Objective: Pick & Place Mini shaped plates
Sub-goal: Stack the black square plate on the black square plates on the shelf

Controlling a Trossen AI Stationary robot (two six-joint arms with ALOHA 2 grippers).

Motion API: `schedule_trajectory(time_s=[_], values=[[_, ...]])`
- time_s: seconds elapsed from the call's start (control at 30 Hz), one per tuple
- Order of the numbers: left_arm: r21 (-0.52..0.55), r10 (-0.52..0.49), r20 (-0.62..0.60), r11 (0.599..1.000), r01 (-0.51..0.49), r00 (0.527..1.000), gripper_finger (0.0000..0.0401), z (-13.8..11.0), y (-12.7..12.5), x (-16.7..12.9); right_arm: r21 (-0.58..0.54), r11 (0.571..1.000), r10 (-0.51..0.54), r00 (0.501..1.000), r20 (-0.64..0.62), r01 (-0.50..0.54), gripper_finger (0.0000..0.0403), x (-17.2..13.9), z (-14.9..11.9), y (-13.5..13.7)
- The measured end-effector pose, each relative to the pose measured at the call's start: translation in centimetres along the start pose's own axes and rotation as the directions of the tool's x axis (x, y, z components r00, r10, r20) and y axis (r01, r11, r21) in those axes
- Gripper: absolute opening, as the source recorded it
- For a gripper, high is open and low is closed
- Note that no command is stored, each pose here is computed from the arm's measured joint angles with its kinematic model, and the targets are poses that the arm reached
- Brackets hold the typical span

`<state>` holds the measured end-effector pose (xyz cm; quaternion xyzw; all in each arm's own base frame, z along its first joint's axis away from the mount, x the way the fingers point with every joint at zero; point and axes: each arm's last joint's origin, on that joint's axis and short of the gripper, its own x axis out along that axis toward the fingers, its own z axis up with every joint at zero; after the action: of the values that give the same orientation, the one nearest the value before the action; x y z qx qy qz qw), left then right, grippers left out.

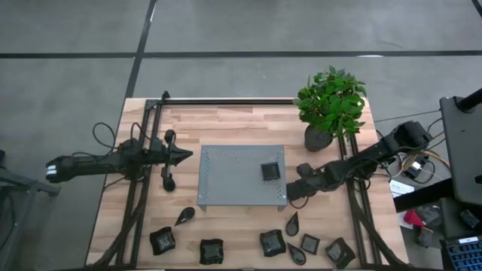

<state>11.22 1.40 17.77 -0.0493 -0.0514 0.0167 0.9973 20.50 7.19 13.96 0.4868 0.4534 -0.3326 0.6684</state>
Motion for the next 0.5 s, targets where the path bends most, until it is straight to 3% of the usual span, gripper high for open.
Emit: schedule_trajectory(time_s=[0.5], values=[[0.000,0.000,0.000,1.000,0.000,1.000,0.0000,0.00,0.00,0.00,-0.020,1.000,0.016,1.000,0.024,-0.016,0.0053,0.02,0.08,0.13]])
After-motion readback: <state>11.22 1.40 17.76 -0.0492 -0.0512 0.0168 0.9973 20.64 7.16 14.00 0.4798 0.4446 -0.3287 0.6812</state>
